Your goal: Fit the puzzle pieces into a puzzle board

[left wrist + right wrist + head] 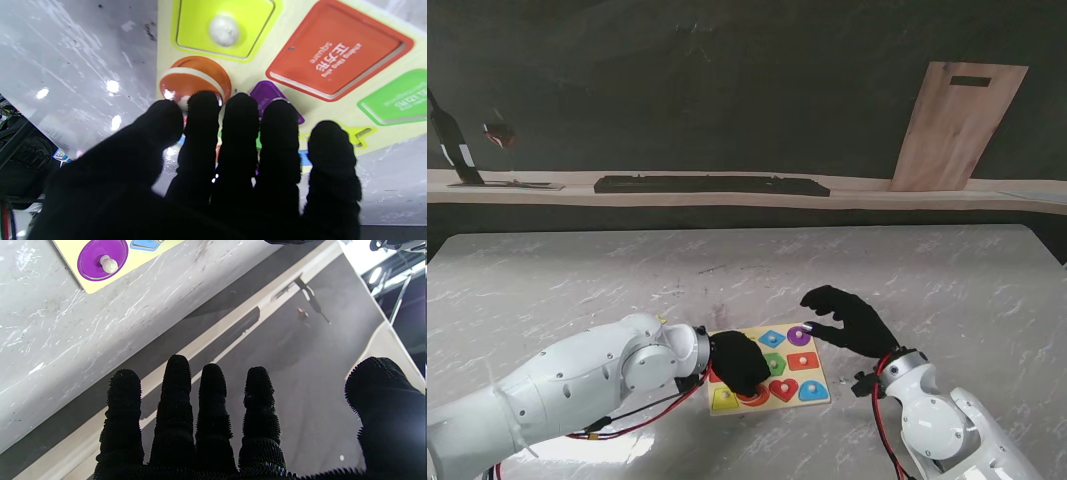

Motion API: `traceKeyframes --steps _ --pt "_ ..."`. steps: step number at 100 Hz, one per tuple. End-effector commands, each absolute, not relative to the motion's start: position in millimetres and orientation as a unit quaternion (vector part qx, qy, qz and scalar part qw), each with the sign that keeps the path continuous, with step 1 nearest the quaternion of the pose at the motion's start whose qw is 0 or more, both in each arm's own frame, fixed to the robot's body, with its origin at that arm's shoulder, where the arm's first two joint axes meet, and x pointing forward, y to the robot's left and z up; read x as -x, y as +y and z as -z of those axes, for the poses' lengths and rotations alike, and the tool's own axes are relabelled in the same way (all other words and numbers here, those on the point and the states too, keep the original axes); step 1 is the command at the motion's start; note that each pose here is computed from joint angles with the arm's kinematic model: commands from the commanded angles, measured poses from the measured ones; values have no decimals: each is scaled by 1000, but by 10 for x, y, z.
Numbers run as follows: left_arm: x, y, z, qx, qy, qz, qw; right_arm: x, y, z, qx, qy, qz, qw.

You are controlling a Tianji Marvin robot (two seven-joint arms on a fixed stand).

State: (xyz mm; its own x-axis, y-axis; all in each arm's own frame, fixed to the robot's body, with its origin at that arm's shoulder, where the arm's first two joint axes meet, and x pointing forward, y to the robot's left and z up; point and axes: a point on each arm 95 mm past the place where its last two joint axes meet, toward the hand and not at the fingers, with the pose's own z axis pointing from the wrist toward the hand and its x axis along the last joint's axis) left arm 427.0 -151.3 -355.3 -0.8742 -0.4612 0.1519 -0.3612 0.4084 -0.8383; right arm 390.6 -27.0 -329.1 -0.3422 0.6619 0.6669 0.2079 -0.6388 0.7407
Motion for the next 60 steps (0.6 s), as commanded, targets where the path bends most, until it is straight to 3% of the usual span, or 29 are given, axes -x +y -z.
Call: traceKeyframes --steps 1,60 --pt "-4290 -1553 3537 245 838 485 51 -3885 -236 3297 -551 394 -719 156" --pt "-4330 -1613 3576 241 845 475 47 -3887 -248 3292 -552 392 -719 157"
